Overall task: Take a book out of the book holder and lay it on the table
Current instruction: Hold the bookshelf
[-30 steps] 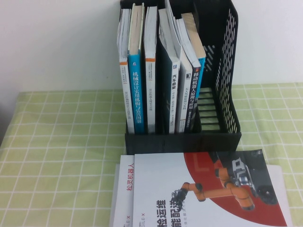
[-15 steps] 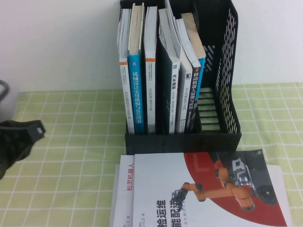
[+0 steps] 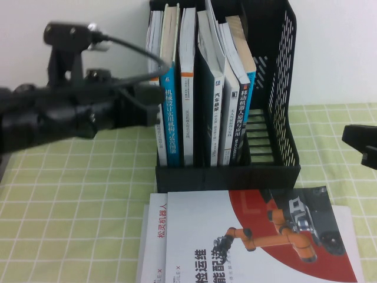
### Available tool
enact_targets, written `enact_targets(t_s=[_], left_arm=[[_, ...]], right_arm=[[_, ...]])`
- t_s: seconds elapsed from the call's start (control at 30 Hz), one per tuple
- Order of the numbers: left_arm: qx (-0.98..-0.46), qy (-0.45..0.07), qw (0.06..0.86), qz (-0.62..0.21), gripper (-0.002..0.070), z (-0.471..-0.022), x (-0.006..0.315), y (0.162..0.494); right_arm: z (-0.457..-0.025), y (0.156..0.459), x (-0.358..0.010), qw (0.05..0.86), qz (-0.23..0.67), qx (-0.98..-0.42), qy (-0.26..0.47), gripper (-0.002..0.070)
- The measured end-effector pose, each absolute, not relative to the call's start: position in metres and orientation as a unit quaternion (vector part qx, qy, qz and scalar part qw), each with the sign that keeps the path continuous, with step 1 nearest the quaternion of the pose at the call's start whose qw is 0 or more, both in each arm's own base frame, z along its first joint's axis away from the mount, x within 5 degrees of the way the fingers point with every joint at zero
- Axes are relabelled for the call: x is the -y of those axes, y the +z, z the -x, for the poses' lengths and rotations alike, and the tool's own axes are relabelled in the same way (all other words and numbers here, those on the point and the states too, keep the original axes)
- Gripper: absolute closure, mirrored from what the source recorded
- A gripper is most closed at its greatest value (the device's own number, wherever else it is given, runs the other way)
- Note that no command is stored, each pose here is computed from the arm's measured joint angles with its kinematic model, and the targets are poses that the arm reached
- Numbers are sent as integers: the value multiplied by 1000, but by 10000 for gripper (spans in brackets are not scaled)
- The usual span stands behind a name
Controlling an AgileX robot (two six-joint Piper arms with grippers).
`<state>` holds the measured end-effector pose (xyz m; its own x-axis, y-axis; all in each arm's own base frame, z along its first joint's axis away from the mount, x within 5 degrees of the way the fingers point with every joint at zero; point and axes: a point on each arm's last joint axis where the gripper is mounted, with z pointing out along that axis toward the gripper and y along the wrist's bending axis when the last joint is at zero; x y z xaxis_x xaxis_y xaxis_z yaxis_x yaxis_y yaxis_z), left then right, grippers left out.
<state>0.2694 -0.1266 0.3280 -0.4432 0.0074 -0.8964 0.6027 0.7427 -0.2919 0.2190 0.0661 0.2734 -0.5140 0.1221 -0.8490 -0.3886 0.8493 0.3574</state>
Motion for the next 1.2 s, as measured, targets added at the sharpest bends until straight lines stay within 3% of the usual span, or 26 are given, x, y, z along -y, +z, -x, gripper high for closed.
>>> enact_targets(t_s=[0.13, 0.27, 0.6, 0.9, 1.2], left_arm=[[-773, -312, 508, -218, 678, -306, 154, 346], [-750, -320, 518, -257, 678, -332, 187, 357], [-712, -288, 516, -378, 678, -357, 252, 351], [-738, -224, 507, -384, 678, -364, 247, 350], [-767, -158, 487, -386, 678, -368, 234, 347]], right_arm=[[-234, 266, -74, 501, 126, -826, 224, 678], [-247, 260, -89, 488, 159, -827, 231, 656], [-280, 265, -104, 489, 181, -820, 237, 442], [-314, 260, -118, 484, 206, -812, 254, 386], [-335, 243, -128, 471, 234, -812, 253, 237]])
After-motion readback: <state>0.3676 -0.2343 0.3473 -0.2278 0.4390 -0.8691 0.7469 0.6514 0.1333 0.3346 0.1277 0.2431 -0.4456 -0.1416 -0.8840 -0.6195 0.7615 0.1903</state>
